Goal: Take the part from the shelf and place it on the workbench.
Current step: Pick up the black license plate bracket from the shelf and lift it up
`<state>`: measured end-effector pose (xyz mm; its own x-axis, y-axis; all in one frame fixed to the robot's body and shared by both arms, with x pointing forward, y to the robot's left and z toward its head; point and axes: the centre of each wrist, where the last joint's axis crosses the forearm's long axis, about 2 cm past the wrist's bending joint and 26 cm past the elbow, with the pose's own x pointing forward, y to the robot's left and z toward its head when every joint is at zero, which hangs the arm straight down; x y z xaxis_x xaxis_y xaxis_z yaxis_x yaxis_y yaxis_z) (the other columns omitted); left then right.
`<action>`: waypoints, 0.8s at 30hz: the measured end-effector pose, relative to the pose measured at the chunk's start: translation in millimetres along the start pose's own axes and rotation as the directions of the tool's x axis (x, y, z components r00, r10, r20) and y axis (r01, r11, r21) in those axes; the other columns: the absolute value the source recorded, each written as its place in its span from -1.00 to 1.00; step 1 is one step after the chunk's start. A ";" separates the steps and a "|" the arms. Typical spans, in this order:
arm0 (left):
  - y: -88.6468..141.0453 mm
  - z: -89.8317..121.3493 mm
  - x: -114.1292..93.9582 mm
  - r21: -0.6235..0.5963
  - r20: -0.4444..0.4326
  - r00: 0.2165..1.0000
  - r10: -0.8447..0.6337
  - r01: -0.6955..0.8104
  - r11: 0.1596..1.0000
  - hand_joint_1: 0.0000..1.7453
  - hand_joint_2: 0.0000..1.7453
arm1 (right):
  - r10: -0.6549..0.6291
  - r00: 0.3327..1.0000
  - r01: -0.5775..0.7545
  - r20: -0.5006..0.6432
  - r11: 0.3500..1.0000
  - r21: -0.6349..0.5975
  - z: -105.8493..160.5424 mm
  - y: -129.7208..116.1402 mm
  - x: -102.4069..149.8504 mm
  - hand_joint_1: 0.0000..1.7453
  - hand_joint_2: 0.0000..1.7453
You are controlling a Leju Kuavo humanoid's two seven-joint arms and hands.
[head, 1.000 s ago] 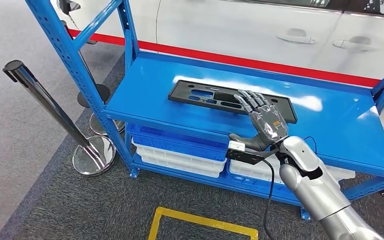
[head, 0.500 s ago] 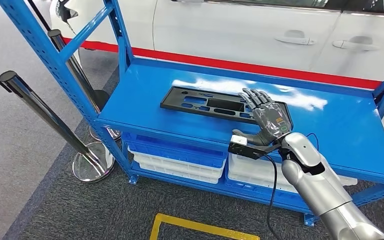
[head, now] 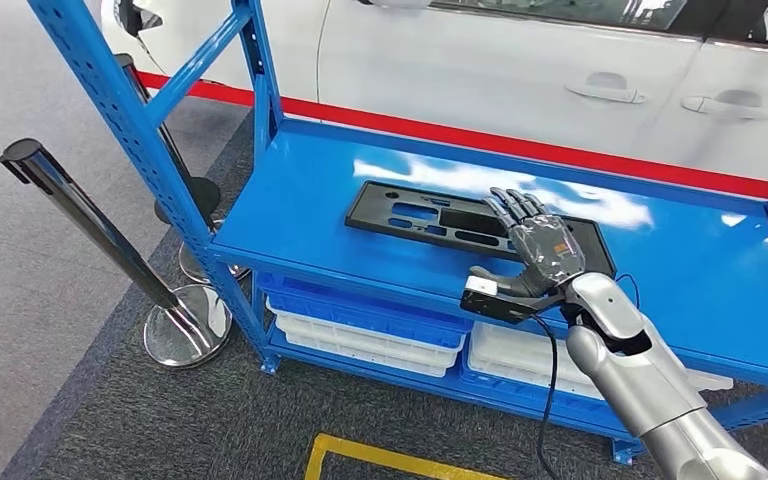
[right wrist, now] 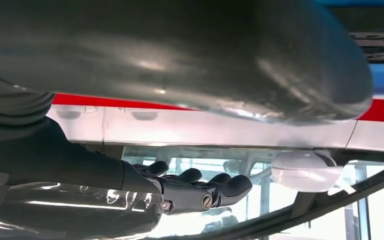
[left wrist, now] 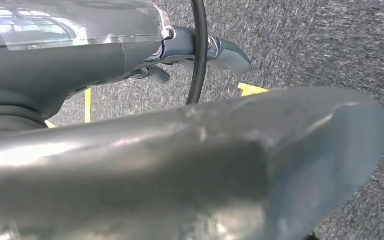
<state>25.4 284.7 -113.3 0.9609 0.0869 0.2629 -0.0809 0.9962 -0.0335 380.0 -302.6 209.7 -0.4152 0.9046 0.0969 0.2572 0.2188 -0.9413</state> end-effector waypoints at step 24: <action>-3.5 -0.3 1.3 -0.003 0.002 1.000 0.006 -0.006 1.000 -1.00 -1.00 | -0.009 0.997 0.004 0.070 0.998 0.066 2.5 4.2 17.3 -1.00 -1.00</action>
<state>27.0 281.4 -113.1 0.9598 0.0929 0.2650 -0.0860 0.9956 -0.0376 371.7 -287.0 206.6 -0.4778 0.8746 0.0824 0.1973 0.1982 -0.9601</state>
